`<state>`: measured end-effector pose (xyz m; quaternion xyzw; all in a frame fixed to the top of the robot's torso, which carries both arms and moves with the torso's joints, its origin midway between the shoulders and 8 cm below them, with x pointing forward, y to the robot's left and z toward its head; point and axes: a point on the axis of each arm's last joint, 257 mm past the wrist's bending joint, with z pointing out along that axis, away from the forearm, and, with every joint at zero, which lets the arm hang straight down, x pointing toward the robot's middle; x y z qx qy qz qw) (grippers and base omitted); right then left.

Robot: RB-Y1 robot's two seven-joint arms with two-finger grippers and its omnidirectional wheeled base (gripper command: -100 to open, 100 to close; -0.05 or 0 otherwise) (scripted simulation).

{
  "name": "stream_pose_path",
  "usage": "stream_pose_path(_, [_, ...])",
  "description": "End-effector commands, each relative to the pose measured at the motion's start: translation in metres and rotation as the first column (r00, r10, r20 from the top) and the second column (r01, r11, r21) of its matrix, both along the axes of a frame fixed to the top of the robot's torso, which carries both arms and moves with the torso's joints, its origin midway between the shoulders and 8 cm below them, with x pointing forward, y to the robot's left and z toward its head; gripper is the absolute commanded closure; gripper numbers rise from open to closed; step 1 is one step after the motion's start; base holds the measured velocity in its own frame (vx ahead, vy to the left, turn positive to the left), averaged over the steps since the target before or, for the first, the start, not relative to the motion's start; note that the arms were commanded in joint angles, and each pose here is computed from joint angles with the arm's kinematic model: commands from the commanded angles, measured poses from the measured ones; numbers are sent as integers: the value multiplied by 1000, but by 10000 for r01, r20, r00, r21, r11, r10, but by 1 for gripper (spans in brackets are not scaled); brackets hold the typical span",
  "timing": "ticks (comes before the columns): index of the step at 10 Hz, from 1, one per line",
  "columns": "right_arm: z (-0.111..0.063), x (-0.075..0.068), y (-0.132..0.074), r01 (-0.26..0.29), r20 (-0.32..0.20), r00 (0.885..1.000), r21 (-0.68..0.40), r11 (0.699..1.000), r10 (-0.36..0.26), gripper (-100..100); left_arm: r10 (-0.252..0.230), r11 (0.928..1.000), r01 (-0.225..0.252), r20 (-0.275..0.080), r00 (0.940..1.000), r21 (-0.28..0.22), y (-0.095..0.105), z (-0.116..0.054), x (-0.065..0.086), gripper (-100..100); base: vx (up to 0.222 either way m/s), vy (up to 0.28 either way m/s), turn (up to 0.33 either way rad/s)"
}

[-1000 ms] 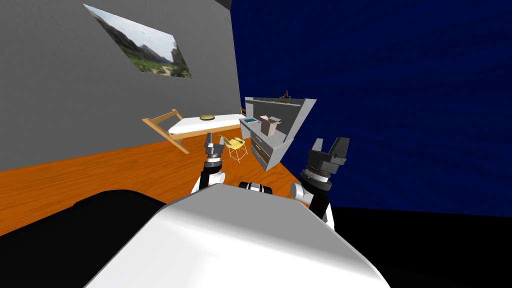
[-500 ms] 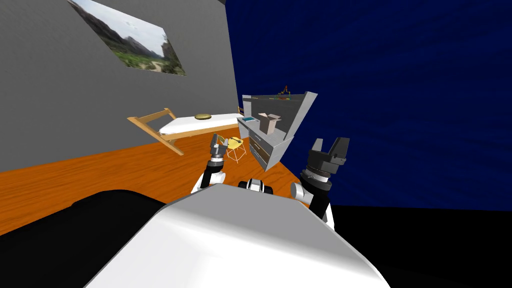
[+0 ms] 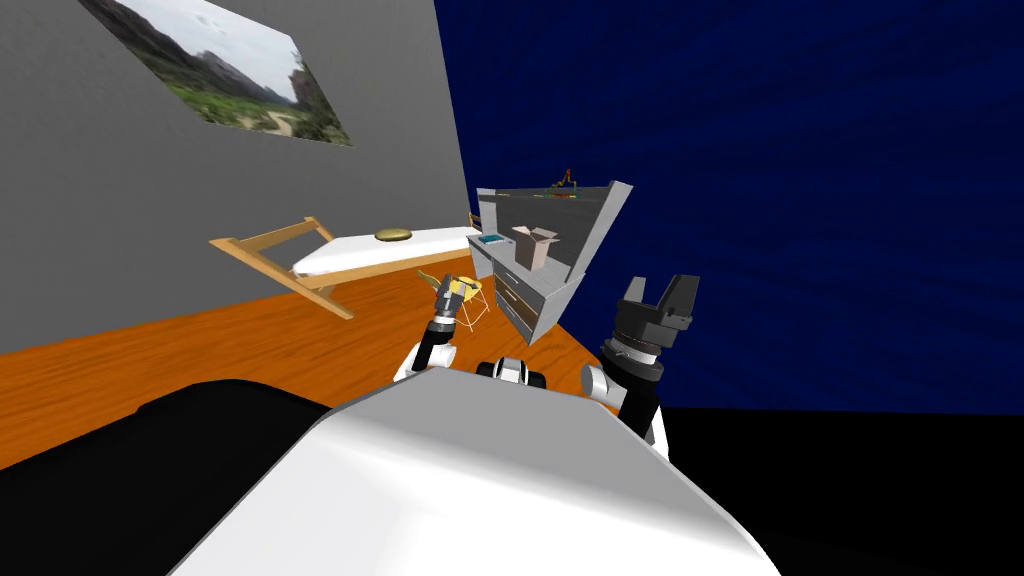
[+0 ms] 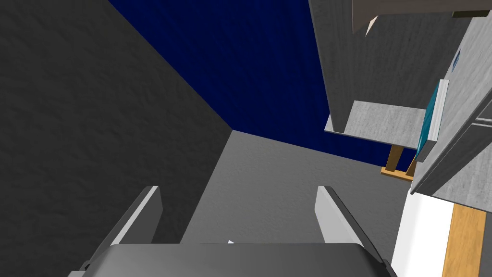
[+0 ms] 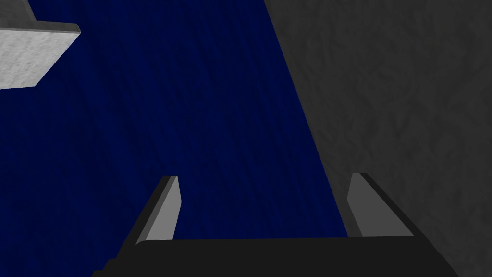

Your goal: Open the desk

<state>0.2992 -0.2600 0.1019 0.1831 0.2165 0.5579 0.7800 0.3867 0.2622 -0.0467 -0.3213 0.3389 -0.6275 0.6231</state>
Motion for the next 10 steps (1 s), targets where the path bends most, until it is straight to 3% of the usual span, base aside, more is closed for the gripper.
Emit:
stream_pose_path(1, [0,0,0,0,0,10000,0,10000,0,0,-161,9996,173,-483,9987,239,-11,-22,15,-100,100,34,-112])
stream_pose_path(5, [0,0,0,0,0,10000,-1,10000,0,0,-418,9969,498,-1258,9912,610,-34,-59,37,-100,115,63,-123])
stream_pose_path(7, [0,0,0,0,0,10000,0,10000,0,0,-545,9942,693,-1715,9837,816,-46,-82,47,-100,135,42,-125])
stream_pose_path(8, [0,0,0,0,0,10000,0,10000,0,0,-540,9943,692,-1758,9829,816,-46,-84,47,-100,69,43,-48])
stream_pose_path(10, [0,0,0,0,0,10000,0,10000,0,0,-674,9901,923,-2187,9735,1058,-59,-105,56,-100,78,50,-112])
